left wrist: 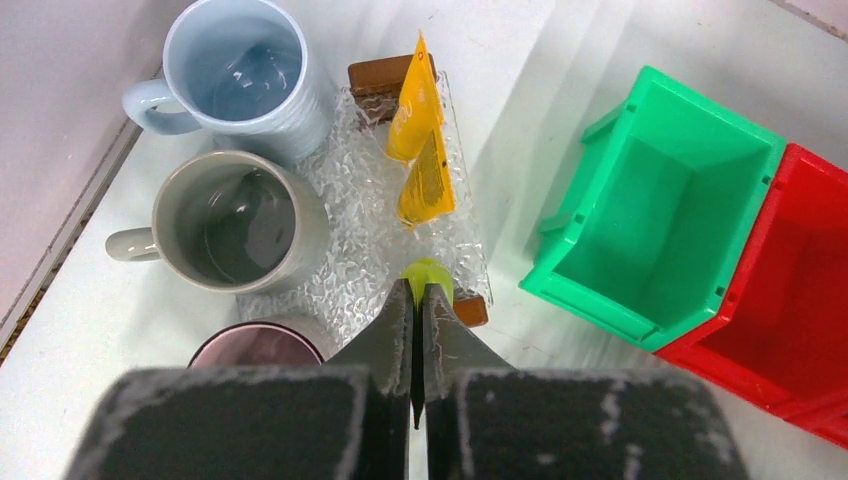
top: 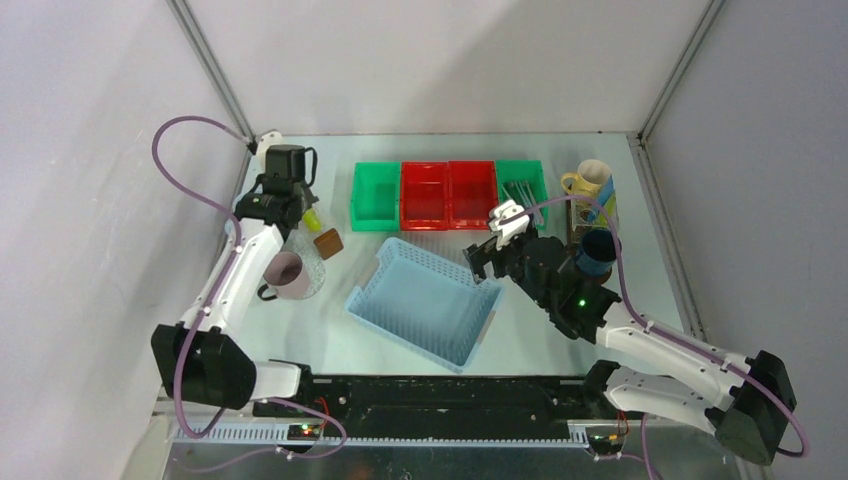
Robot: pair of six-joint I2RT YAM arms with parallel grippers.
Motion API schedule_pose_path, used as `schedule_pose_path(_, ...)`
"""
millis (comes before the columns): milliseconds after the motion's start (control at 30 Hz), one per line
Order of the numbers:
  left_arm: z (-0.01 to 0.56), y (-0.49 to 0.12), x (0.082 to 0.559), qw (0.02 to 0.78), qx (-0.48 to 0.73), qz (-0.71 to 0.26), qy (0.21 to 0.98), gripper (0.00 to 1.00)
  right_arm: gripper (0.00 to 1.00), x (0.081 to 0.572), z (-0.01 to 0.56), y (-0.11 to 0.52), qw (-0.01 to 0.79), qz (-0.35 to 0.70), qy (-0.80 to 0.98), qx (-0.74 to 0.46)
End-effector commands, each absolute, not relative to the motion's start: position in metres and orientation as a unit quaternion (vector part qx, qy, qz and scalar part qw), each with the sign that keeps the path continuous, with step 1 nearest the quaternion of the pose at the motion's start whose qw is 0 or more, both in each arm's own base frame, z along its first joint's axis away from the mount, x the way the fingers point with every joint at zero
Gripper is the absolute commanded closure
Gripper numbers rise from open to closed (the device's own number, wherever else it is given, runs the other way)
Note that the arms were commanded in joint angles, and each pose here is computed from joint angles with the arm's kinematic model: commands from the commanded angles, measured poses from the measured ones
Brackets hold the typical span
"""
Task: Prepare toiletry sets of a toothbrush and toothpaste on the tray
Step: Pick up the toothpaste from the storage box, then place the toothpaste in the toothpaste holder.
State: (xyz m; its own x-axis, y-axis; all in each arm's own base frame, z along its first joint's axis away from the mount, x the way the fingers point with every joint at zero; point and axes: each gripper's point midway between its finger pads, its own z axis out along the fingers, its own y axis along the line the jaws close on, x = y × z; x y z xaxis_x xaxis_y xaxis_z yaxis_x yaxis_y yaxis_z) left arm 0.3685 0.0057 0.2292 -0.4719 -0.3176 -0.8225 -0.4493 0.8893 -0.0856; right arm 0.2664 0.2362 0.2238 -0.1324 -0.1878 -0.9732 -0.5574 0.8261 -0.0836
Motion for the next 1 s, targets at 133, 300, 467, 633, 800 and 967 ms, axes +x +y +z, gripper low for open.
schedule_pose_path(133,0.222,0.019,0.387,0.478,-0.239,0.085,0.841,1.0,0.01,0.265,0.227,0.229,0.614,0.152,0.737,-0.237)
schedule_pose_path(300,0.215,0.018,0.393,0.475,-0.239,0.08,0.843,1.0,0.01,0.265,0.225,0.226,0.611,0.148,0.741,-0.237)
schedule_pose_path(467,0.21,0.016,0.396,0.47,-0.237,0.078,0.847,1.0,0.01,0.265,0.225,0.225,0.612,0.146,0.741,-0.236)
schedule_pose_path(633,0.214,0.014,0.396,0.47,-0.234,0.072,0.848,1.0,0.01,0.266,0.225,0.223,0.611,0.143,0.742,-0.235)
schedule_pose_path(800,0.226,0.009,0.393,0.48,-0.231,0.055,0.844,1.0,0.0,0.266,0.224,0.223,0.61,0.143,0.743,-0.235)
schedule_pose_path(967,0.239,0.008,0.393,0.489,-0.23,0.048,0.84,1.0,0.01,0.265,0.224,0.224,0.61,0.146,0.742,-0.237)
